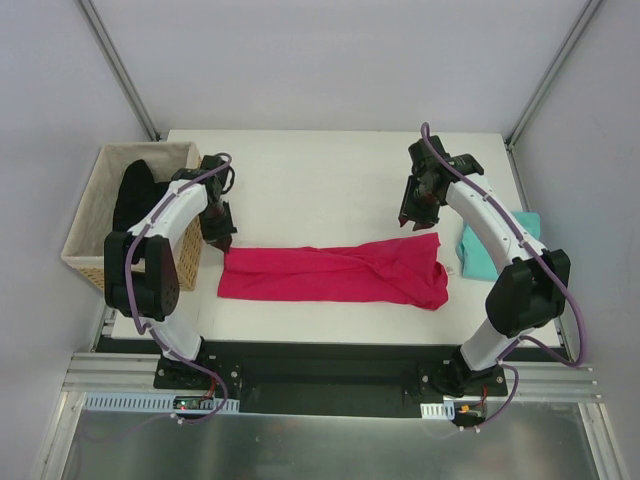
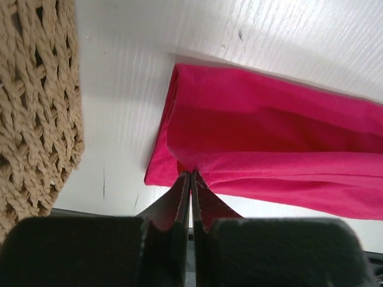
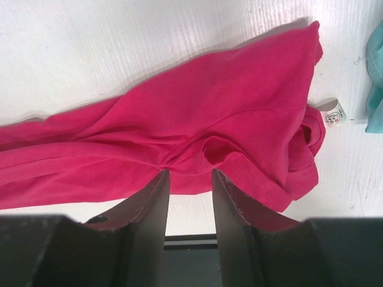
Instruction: Fold and stack the t-shirts
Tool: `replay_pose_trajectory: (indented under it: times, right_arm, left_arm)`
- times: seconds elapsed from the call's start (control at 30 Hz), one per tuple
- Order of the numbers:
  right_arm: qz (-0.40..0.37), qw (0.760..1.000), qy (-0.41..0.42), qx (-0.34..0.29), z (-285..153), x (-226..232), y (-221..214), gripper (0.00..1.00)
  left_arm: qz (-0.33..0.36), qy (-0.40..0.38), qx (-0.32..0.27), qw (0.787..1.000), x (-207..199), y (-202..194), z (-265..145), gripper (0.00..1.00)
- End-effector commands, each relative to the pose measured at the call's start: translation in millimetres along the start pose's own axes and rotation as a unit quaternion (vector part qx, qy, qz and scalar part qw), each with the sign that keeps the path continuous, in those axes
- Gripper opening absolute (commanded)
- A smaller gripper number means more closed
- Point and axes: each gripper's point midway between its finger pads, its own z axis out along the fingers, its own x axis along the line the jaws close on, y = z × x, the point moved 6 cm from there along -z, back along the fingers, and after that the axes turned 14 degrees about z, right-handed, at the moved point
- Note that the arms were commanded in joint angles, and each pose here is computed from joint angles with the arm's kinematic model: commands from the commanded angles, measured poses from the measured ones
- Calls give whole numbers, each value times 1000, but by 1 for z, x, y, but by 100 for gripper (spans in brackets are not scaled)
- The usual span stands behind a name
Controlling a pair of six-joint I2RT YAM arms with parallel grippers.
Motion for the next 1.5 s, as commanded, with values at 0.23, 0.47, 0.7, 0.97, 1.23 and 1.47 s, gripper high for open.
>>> replay_pose_trajectory:
  times: [0.23, 0.47, 0.7, 0.97, 1.23, 1.47]
  right_arm:
    - [11, 1000, 25, 1, -3, 6, 2, 37]
    - [11, 1000, 27, -3, -6, 5, 2, 37]
    - [14, 999, 32, -2, -9, 7, 2, 37]
    - [15, 999, 39, -1, -12, 10, 3, 37]
    - [14, 999, 39, -2, -15, 9, 4, 37]
    - [13, 999, 35, -1, -14, 9, 4, 37]
  left_arm:
    - [-8, 20, 24, 999, 8, -35, -19, 0]
    - [0, 22, 39, 999, 8, -47, -18, 0]
    - [12, 19, 55, 998, 7, -56, -16, 0]
    - [22, 27, 90, 995, 6, -71, -12, 0]
    - [21, 32, 105, 994, 6, -77, -7, 6]
    - [20, 44, 122, 991, 9, -85, 0, 8]
